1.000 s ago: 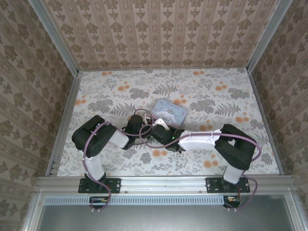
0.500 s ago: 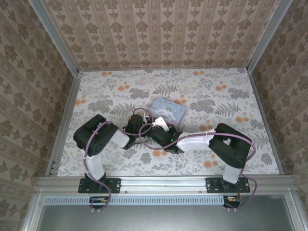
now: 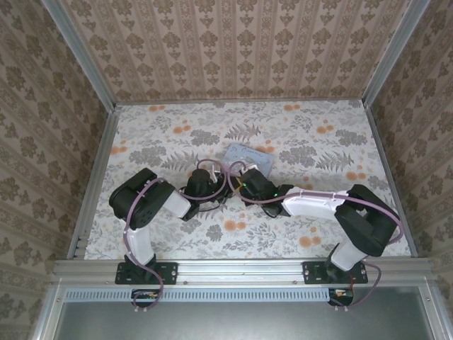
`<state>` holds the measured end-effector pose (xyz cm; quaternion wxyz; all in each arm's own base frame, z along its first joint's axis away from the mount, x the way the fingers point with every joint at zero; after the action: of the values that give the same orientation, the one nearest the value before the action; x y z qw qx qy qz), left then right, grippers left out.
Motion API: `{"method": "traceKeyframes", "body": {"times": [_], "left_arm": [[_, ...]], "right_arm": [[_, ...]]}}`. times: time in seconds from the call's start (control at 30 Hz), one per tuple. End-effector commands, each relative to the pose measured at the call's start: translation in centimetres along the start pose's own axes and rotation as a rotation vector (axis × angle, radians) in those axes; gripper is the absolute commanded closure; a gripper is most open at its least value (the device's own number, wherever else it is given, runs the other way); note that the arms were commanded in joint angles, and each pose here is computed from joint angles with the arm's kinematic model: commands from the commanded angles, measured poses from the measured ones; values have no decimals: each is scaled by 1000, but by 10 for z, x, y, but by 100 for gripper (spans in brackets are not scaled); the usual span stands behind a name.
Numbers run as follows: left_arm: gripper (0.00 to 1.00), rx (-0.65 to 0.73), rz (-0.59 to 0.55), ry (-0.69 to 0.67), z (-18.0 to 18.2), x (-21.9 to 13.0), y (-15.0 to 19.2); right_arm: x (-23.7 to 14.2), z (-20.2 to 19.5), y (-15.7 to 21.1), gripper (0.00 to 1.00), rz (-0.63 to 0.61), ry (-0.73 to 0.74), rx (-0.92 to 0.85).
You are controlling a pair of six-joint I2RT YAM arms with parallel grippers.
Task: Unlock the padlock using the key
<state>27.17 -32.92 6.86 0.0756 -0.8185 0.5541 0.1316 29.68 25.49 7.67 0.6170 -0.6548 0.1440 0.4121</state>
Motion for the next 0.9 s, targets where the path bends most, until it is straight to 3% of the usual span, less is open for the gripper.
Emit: {"method": "traceKeyframes", "body": {"times": [0.0,0.17,0.37,0.87], "left_arm": [[100,-31,98,-42,17,-1,21],[100,-27,93,-41,17,-2,19],[100,-27,94,-41,17,-3,19],[100,-22,94,-46,16,-4,19]], "right_arm": [[-18,5,-29,66,-106,-128,167],[-30,-3,-27,62,-130,-168,257],[-35,-3,-23,62,-110,-174,242],[-18,4,24,67,86,-18,-131]]}}
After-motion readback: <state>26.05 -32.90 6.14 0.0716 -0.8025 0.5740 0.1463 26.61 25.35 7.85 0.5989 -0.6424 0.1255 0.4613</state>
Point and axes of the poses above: each hand's point on the last joint's axis, 136 mm out from that joint toward the fingers, its own x axis out along the fingers, its own z axis along the line the jaws close on, y = z × x, the point moved 1 cm from there along -x, back along the fingers, and after that the axes turned 2 degrees about -x, right-handed, at the moved point
